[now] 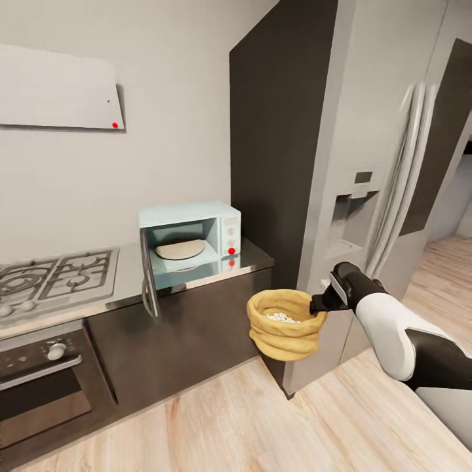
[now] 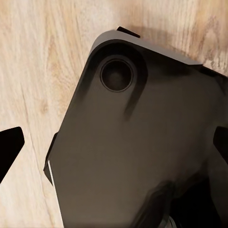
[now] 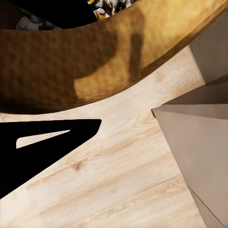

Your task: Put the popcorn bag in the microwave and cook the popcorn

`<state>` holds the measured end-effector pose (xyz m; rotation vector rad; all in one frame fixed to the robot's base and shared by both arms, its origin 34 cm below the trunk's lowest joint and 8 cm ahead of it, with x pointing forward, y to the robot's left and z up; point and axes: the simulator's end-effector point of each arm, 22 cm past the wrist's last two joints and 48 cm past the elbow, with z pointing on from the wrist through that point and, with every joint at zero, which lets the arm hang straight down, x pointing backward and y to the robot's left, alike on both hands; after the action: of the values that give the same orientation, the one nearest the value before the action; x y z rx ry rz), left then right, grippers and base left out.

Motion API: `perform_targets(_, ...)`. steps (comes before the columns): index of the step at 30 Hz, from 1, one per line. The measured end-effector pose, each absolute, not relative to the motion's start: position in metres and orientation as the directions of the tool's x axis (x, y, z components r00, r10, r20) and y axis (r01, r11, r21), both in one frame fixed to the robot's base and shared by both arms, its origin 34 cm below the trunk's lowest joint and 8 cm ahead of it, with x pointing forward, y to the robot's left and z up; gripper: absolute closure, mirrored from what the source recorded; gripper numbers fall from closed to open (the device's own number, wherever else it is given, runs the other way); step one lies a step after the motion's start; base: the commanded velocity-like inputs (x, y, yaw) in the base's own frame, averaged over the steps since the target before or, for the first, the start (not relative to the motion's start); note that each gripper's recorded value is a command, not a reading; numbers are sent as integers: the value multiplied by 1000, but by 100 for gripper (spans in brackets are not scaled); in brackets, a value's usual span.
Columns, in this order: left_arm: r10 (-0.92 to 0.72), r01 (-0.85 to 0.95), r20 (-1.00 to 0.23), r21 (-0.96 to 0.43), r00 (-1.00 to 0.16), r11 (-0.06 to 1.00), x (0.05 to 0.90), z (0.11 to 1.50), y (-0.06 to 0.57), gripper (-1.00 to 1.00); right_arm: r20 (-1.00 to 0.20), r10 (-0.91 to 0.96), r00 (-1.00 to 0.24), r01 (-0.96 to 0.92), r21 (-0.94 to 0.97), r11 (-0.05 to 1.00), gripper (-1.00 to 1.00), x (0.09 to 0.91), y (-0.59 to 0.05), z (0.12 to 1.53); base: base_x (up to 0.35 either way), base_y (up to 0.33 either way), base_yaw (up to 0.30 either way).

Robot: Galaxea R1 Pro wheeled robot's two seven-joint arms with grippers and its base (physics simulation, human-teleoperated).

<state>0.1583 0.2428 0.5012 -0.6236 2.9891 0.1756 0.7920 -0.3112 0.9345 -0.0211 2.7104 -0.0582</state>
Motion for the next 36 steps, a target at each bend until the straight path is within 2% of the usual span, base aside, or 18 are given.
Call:
perform_targets(28,-393,-403,-105,95,-913,910,158,501,243,-100,-415,-23,-910,-3,-48,999,100,791,-312,933,0,0,267)
perform_targets(36,-393,-403,-104,95,-914,910,158,501,243,-100,-416,-22,-909,-3,-46,999,100,791,-312,933,0,0,25)
